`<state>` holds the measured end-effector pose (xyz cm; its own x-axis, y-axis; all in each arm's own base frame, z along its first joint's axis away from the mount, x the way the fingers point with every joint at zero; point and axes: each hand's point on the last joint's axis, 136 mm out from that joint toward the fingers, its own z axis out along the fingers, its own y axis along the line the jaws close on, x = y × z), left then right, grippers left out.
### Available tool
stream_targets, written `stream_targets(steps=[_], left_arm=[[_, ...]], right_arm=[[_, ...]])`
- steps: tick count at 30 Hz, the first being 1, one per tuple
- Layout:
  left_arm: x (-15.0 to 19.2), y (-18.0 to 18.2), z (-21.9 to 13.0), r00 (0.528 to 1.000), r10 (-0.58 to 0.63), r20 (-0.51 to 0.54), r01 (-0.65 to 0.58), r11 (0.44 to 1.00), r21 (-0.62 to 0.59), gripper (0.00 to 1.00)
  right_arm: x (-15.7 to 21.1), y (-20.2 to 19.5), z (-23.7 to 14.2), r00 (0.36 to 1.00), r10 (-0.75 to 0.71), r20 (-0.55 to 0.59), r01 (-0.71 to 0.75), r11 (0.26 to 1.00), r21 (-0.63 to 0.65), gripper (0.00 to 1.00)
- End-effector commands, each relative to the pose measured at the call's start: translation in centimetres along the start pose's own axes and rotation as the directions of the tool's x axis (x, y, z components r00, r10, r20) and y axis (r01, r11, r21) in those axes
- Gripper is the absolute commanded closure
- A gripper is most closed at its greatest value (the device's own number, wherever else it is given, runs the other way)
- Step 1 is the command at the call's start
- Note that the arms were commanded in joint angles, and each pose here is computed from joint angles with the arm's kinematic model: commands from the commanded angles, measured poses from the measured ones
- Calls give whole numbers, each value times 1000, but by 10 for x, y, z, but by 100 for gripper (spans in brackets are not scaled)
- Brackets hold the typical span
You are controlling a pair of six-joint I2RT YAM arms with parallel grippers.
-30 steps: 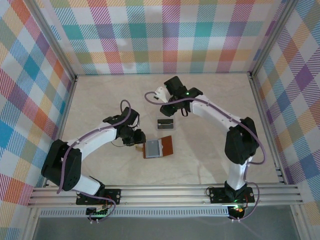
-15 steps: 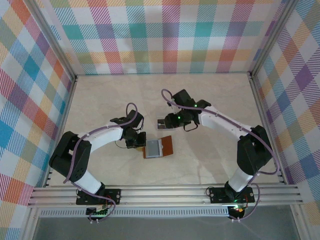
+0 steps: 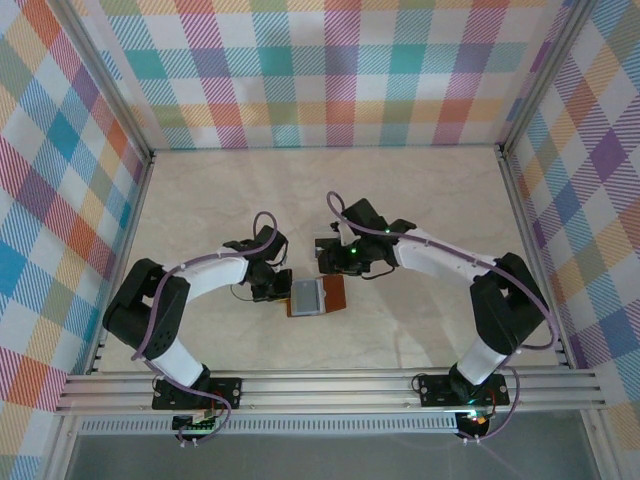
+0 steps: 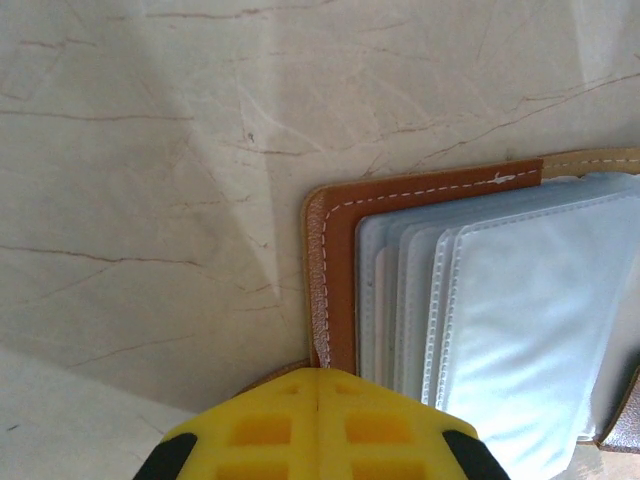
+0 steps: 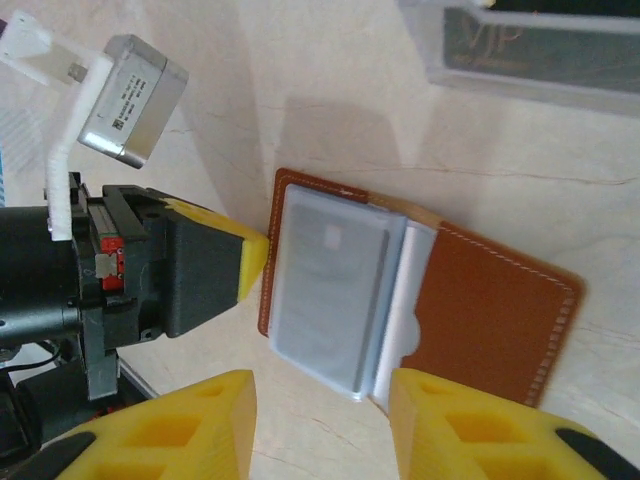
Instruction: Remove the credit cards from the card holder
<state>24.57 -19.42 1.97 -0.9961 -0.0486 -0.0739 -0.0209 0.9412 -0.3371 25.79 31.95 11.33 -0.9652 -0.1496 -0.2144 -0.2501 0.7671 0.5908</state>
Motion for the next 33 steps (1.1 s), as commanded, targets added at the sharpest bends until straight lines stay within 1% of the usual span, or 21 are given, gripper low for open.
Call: stream_targets(steps=[1,2,4,8,11,18,23,25,28,33], left_arm=[[17,13,9,999,-2,-42,1,999,-33,96],[19,14,10,999,-4,-45,3,999,-34,96],[20,14,10,999,-5,-46,4,999,-34,96],[22,16,11,999,-4,-42,3,999,-33,96],[24,17,11,999,-3,-44,2,999,-32,96],[27,17,11,999,-3,-44,2,1000,-20,96],[27,16,12,999,0,-46,-1,1000,-15,97],[26,17,13,999,3,-48,-4,1000,-20,97],[26,15,13,999,4,-51,-5,1000,-16,97],[25,14,10,999,11,-50,-12,1000,-17,97]], right_arm=[[-2,15,17,998,55,-38,-56,998,-28,66],[-1,17,22,997,63,-51,-65,998,-27,68],[0,20,32,995,74,-69,-76,997,-25,70],[3,30,52,991,84,-106,-88,995,-39,77],[8,35,67,987,84,-137,-91,995,-44,80],[21,34,93,975,105,-195,-116,992,-44,83],[32,22,104,966,128,-226,-132,991,-4,81],[36,11,104,964,141,-227,-132,990,55,79],[38,-6,97,967,140,-213,-106,981,161,74],[38,-15,86,972,124,-202,-72,967,246,64]])
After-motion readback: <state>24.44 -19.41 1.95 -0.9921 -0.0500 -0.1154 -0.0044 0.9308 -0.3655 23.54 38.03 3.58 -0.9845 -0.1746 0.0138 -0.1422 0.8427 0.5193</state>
